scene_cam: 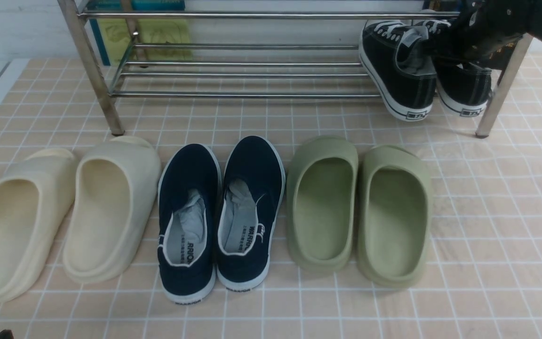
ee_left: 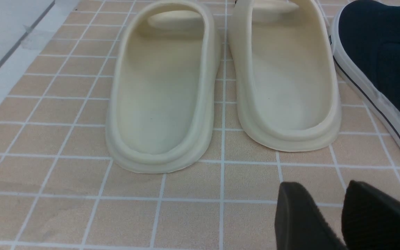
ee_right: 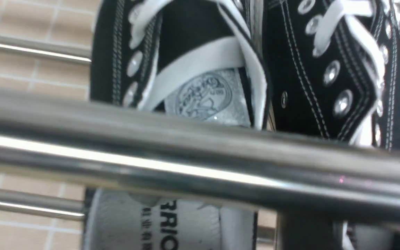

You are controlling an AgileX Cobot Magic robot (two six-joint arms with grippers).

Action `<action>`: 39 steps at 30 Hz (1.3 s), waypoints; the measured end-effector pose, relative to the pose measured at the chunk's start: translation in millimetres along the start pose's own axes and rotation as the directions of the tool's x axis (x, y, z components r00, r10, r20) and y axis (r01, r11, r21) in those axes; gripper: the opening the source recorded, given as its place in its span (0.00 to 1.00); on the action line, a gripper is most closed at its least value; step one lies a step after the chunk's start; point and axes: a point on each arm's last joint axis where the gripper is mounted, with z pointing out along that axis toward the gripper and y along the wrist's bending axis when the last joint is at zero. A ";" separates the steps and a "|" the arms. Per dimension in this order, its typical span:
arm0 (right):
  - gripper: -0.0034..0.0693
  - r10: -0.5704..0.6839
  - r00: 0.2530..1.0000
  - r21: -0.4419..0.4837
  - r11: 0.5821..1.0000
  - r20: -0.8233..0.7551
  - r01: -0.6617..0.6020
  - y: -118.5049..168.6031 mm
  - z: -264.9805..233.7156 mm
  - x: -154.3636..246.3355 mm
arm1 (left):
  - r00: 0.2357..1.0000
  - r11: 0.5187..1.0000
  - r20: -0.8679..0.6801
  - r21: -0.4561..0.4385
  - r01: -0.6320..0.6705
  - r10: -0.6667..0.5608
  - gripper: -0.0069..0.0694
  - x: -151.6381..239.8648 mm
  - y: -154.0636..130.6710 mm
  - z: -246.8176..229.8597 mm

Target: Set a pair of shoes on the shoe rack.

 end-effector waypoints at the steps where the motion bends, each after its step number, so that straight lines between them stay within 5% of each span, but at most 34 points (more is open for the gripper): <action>1: 0.57 0.008 1.000 -0.005 1.000 -0.003 -0.008 0.5 -5.8 -2.3 | 1.000 1.000 0.000 0.000 0.000 0.000 0.40 0.0 0.0 0.0; 5: 0.70 0.012 0.999 -0.001 1.000 -0.040 -0.012 0.2 -35.9 -10.5 | 1.000 1.000 0.000 0.000 0.000 0.000 0.40 0.0 0.0 0.0; 8: 0.69 0.009 0.999 0.002 1.000 -0.047 -0.009 0.5 -70.9 -20.6 | 1.000 1.000 0.000 0.000 0.000 0.000 0.40 0.0 0.0 0.0; 19: 0.13 0.018 0.956 -0.004 1.000 0.292 -0.017 -14.9 -289.9 -48.4 | 1.000 1.000 0.000 0.000 0.000 0.000 0.40 0.0 0.0 0.0; 21: 0.05 0.003 0.935 0.004 1.000 0.355 -0.005 -18.4 -316.1 -27.3 | 1.000 1.000 0.000 0.000 0.000 0.000 0.40 0.0 0.0 0.0; 25: 0.04 -0.008 0.909 -0.005 1.000 0.418 0.011 -19.4 -328.8 11.0 | 1.000 1.000 0.000 0.000 0.000 0.000 0.40 0.0 0.0 0.0; 31: 0.05 0.042 0.774 -0.071 0.997 0.631 0.004 -21.0 -358.2 128.5 | 1.000 1.000 0.000 0.000 0.000 0.000 0.40 0.0 0.0 0.0; 39: 0.05 0.144 0.769 -0.155 0.986 0.622 -0.059 -20.6 -325.3 269.5 | 1.000 1.000 0.000 0.000 0.000 0.000 0.40 0.0 0.0 0.0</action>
